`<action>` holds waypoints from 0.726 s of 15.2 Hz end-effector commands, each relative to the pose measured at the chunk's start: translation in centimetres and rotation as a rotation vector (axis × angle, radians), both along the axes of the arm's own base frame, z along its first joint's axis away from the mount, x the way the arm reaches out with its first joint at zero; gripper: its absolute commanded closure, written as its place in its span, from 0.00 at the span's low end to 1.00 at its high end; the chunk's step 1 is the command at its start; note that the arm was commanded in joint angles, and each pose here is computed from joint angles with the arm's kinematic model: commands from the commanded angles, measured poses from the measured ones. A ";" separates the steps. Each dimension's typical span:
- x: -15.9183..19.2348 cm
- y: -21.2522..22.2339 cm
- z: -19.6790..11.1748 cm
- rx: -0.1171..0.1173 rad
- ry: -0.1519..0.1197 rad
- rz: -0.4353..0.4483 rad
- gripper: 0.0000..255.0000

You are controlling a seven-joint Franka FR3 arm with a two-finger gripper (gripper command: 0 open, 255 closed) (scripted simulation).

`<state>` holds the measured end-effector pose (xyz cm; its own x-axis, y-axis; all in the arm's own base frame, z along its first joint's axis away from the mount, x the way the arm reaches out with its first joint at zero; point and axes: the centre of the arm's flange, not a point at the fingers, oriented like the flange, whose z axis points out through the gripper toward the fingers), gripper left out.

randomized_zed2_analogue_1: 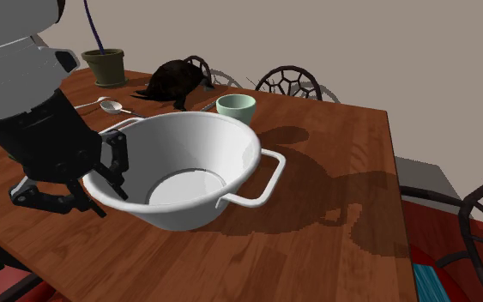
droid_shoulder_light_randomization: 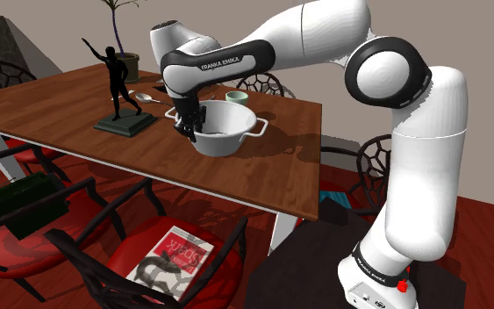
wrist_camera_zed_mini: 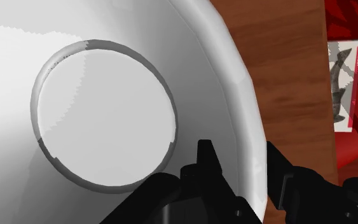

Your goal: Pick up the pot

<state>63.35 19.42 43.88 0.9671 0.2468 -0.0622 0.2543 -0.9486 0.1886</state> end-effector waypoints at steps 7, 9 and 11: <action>0.0 0.0 -0.1 0.000 0.000 0.000 1.00; 0.0 0.0 1.0 0.000 0.000 0.000 1.00; 0.0 0.0 2.1 0.000 0.000 0.000 1.00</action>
<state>63.31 19.19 45.32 0.9677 0.2433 -0.0661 0.2515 -0.9489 0.1907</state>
